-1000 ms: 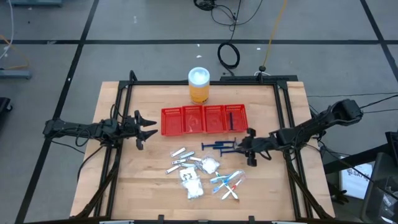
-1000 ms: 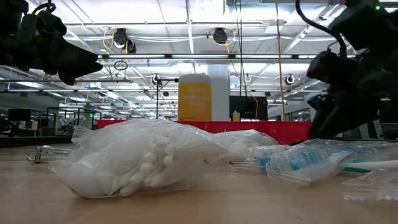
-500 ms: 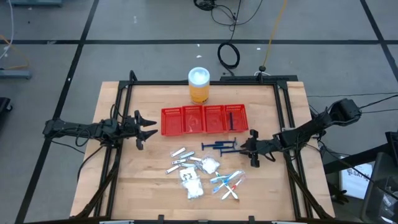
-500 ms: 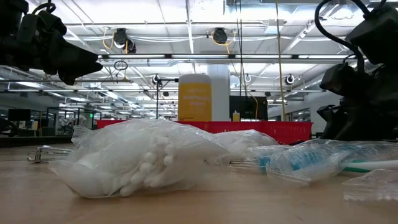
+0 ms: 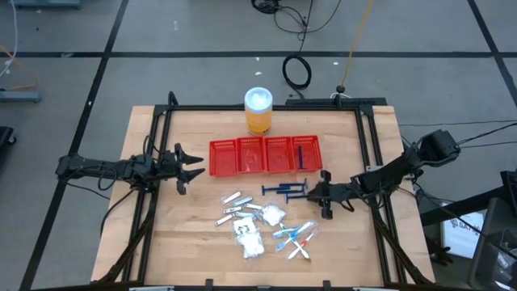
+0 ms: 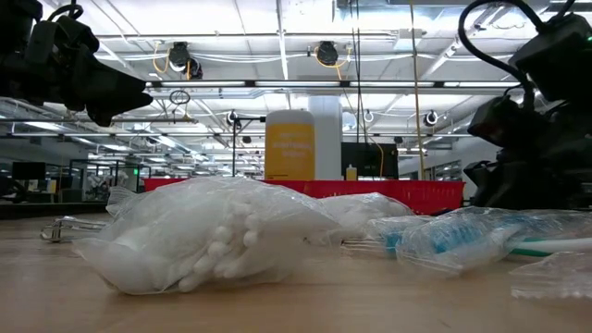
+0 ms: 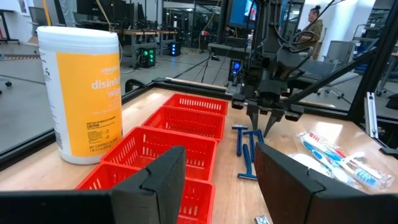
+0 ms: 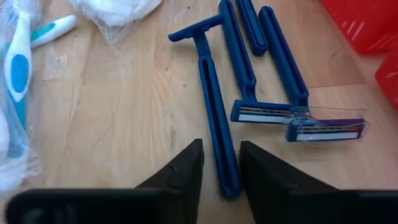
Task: Pick & Place Travel size toiletries
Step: Put the blue razor into the right red basket
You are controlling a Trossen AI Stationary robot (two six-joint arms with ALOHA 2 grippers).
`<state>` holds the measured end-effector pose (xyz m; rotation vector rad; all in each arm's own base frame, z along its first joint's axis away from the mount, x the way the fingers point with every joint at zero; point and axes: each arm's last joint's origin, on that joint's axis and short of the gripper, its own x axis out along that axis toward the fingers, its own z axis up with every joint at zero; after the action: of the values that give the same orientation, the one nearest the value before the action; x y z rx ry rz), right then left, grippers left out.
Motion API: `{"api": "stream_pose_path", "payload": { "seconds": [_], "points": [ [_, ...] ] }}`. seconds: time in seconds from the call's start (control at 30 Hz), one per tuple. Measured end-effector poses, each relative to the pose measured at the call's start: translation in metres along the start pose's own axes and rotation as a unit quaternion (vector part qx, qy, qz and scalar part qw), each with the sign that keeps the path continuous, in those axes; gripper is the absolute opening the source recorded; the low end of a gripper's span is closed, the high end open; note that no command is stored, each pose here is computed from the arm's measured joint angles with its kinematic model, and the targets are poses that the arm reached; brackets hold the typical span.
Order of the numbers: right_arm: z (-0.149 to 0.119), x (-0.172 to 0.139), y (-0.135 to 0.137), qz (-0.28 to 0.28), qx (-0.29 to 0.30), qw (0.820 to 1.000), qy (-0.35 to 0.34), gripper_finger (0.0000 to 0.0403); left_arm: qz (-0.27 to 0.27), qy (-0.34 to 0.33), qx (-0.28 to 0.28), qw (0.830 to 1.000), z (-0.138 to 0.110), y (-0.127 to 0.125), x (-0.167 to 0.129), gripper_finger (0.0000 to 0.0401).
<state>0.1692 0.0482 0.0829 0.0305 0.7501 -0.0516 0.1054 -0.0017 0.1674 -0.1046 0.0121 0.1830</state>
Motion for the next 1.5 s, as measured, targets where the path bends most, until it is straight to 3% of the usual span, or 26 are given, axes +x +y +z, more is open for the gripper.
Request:
{"api": "stream_pose_path", "payload": {
  "seconds": [0.17,0.37,0.57,0.83,1.17,1.33,1.5],
  "points": [
    [0.000,0.000,0.000,0.004,-0.004,1.000,0.001,0.0023,0.000,0.000,0.000,1.000,0.000,0.000,0.000,0.0186],
    [0.003,-0.001,0.002,0.026,-0.008,1.000,-0.014,0.0027,0.000,0.000,0.000,1.000,0.000,0.000,0.000,0.0186],
    [0.019,-0.008,0.009,0.107,-0.015,0.991,-0.081,0.0023,0.000,0.000,0.000,1.000,0.000,0.000,0.000,0.0186],
    [0.036,-0.021,0.010,0.131,-0.024,0.978,-0.161,0.0023,0.000,0.000,0.000,1.000,0.000,0.000,0.000,0.0186],
    [0.051,-0.032,-0.006,0.018,0.028,0.973,-0.230,0.0023,0.000,0.000,0.000,1.000,0.000,0.000,0.000,0.0186],
    [0.056,-0.036,-0.022,-0.068,0.093,0.960,-0.254,0.0023,0.000,0.000,0.000,1.000,0.000,0.000,0.000,0.0186],
    [0.050,-0.035,-0.040,-0.174,0.150,0.945,-0.234,0.0022,0.000,0.000,0.000,1.000,0.000,0.000,0.000,0.0186]
  ]
}}
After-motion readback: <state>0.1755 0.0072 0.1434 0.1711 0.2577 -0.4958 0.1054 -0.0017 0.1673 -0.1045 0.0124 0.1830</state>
